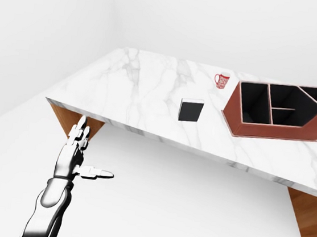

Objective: Pick up the book and place it in the left compartment of the caddy.

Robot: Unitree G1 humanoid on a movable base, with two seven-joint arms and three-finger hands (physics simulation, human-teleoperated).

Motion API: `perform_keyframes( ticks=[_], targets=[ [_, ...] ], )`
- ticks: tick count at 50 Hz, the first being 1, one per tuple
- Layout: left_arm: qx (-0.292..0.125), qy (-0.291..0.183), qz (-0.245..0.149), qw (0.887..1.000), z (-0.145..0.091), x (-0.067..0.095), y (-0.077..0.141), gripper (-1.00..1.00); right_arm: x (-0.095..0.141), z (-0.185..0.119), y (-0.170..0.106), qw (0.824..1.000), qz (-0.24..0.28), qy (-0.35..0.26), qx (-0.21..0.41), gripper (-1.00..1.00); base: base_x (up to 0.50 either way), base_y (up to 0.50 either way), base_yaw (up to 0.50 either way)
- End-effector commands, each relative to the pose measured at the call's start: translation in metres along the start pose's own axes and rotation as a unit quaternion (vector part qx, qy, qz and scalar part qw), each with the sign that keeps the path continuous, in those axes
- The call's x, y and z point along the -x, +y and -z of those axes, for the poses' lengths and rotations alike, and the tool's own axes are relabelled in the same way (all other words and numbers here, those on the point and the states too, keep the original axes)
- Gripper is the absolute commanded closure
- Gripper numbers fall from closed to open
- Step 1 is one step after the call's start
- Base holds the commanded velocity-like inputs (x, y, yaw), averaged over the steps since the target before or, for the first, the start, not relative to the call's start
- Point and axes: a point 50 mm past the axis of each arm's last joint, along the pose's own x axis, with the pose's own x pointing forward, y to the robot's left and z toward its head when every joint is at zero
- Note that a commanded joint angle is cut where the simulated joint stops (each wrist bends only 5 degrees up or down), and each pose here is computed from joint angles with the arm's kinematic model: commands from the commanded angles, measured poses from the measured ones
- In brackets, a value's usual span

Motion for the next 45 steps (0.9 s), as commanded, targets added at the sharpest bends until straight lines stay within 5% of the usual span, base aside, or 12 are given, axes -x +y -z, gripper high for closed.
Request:
perform_keyframes(
  ticks=[1, 45],
  targets=[
    [-0.001, -0.003, 0.0, 1.0, -0.0014, -0.0007, 0.0001, -1.0, -0.0003, -0.0005, 0.0002, 1.0, 0.002, -0.001, 0.0, -1.0, 0.0, 0.0, 0.28],
    [-0.006, -0.002, 0.003, 1.0, -0.0013, 0.0015, -0.0023, -1.0, -0.0011, 0.0007, -0.0011, 1.0, 0.007, 0.004, 0.015, -1.0, 0.01, -0.02, 0.06]
  ],
)
